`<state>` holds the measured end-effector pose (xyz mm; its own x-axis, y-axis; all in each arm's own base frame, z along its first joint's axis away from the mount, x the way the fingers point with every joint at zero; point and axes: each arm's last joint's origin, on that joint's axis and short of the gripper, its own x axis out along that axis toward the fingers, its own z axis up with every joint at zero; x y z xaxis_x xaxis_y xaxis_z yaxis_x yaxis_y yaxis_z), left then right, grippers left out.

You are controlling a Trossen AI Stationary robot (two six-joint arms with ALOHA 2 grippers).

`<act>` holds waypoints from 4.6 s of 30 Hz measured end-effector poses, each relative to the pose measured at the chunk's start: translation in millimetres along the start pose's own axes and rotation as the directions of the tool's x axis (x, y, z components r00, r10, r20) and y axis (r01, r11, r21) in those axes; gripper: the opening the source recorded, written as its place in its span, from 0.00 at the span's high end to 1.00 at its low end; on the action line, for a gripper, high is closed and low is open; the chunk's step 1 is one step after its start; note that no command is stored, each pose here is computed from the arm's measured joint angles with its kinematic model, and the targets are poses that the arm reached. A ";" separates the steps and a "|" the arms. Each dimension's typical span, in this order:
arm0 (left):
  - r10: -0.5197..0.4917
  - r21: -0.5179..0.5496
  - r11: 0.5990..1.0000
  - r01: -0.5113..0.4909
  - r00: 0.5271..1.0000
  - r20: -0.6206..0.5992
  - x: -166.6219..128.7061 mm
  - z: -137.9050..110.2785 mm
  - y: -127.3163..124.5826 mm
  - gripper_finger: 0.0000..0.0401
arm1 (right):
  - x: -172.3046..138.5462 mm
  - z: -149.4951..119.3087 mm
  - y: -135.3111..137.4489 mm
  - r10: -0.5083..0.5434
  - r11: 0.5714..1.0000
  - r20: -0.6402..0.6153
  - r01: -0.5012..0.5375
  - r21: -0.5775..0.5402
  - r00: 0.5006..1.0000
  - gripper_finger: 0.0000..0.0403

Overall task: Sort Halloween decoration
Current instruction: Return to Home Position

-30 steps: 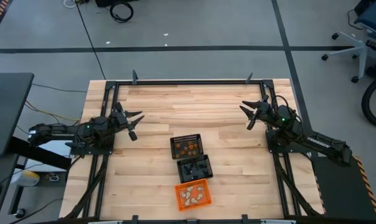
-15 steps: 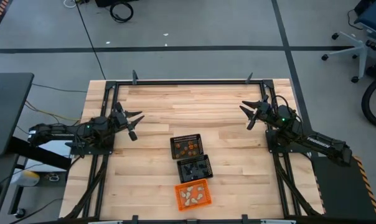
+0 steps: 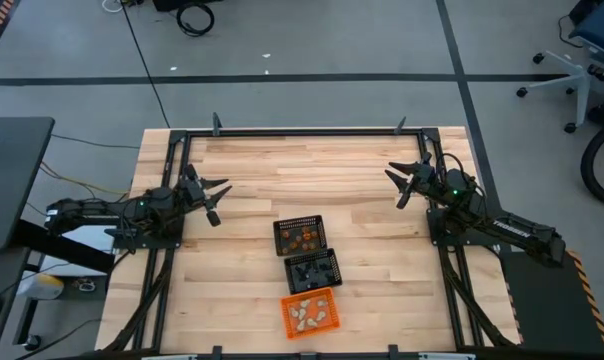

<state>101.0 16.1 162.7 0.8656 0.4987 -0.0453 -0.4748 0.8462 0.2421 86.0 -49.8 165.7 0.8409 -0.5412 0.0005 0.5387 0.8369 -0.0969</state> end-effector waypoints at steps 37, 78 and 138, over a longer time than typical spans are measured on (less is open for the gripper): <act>0.000 0.000 1.000 0.000 1.000 0.000 0.0 0.0 0.0 0.74 | 0.0 0.0 0.0 0.000 1.000 0.000 0.000 0.000 1.000 0.68; 0.000 0.000 1.000 0.000 1.000 0.000 0.0 0.0 0.0 0.74 | 0.0 0.0 0.0 0.000 1.000 0.000 0.000 0.000 1.000 0.68; 0.000 0.000 1.000 0.000 1.000 0.000 0.0 -0.1 0.0 0.74 | 0.0 0.0 0.0 0.000 1.000 0.000 0.000 0.000 1.000 0.68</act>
<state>101.1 16.1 162.6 0.8657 0.4985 -0.0457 -0.4745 0.8463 0.2422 86.0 -49.8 165.7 0.8409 -0.5412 0.0008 0.5387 0.8369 -0.0969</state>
